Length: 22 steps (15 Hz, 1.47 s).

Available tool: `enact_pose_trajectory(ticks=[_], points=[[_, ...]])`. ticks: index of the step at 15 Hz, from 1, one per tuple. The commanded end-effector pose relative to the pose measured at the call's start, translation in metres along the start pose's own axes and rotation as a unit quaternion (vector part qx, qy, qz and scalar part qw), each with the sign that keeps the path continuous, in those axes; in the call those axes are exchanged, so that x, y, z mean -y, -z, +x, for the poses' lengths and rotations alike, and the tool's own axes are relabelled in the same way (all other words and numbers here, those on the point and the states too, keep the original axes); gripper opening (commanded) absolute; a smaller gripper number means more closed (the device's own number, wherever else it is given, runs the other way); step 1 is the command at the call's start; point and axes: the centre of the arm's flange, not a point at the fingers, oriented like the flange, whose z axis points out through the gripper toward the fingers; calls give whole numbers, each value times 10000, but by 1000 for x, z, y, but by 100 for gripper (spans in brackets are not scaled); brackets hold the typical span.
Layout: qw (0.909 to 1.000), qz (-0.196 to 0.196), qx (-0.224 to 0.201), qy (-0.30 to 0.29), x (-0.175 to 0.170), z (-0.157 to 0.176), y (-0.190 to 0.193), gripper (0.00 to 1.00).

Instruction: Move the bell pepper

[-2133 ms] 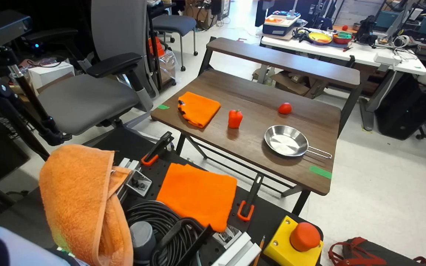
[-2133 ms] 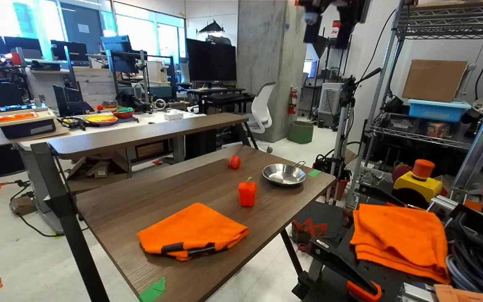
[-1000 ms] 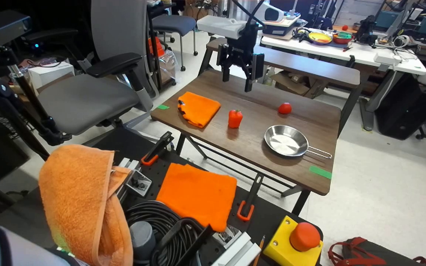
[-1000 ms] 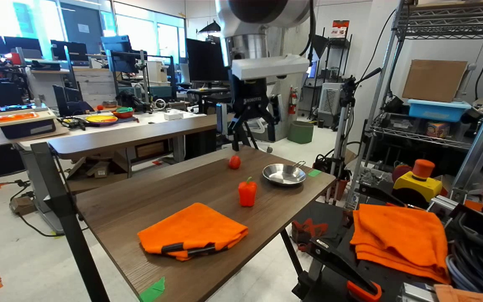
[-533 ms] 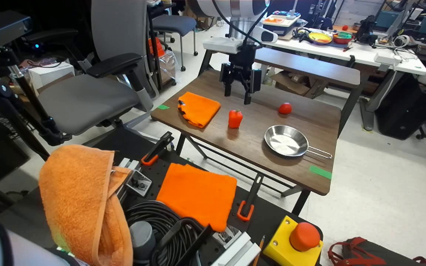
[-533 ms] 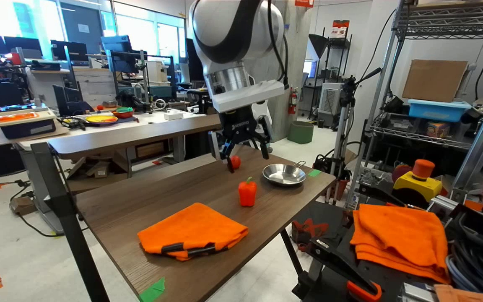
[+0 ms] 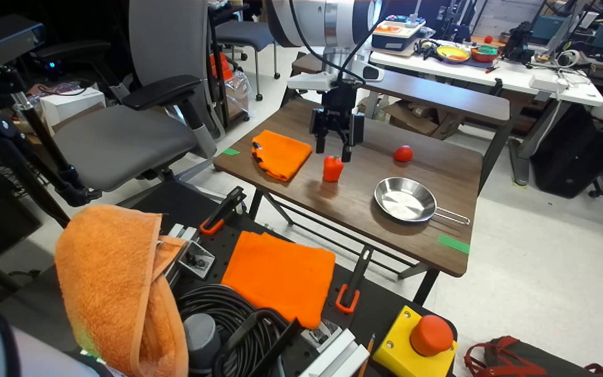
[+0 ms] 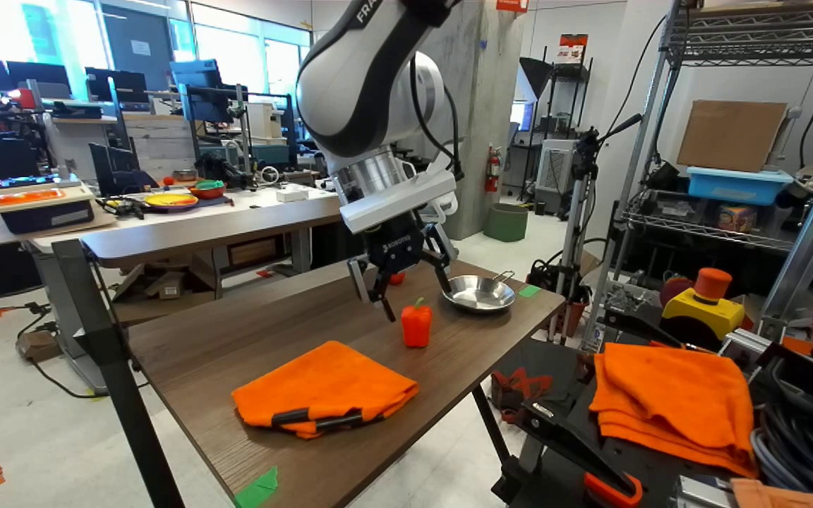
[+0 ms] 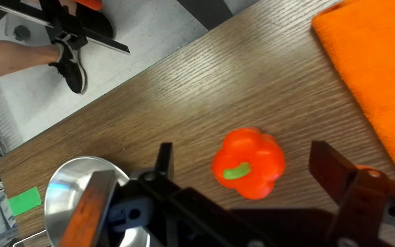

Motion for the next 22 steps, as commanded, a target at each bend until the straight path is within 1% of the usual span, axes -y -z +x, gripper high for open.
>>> enact_pose_trajectory(ticks=[1, 4, 5, 6, 7, 8, 10, 11, 12, 13, 16, 18, 19, 22], points=[[9996, -223, 98, -171, 16, 19, -4, 100], [9991, -303, 147, -252, 21, 25, -12, 100], [9988, -327, 179, -307, 23, 28, -15, 75], [9985, -369, 221, -349, 25, 29, -17, 72], [9981, -406, 260, -394, 26, 31, -20, 66], [9976, -429, 304, -442, 27, 32, -21, 56], [9970, -443, 393, -507, 27, 33, -19, 40], [9966, -440, 445, -527, 25, 34, -14, 34], [9968, -367, 464, -538, 22, 34, -2, 30], [9972, -227, 447, -549, 17, 33, 14, 27], [9965, 276, 261, -739, 7, 44, 65, 27], [9938, 545, 186, -946, 4, 63, 98, 27], [9921, 640, 215, -1061, 3, 74, 112, 27], [9858, 875, 245, -1411, -2, 100, 140, 27]])
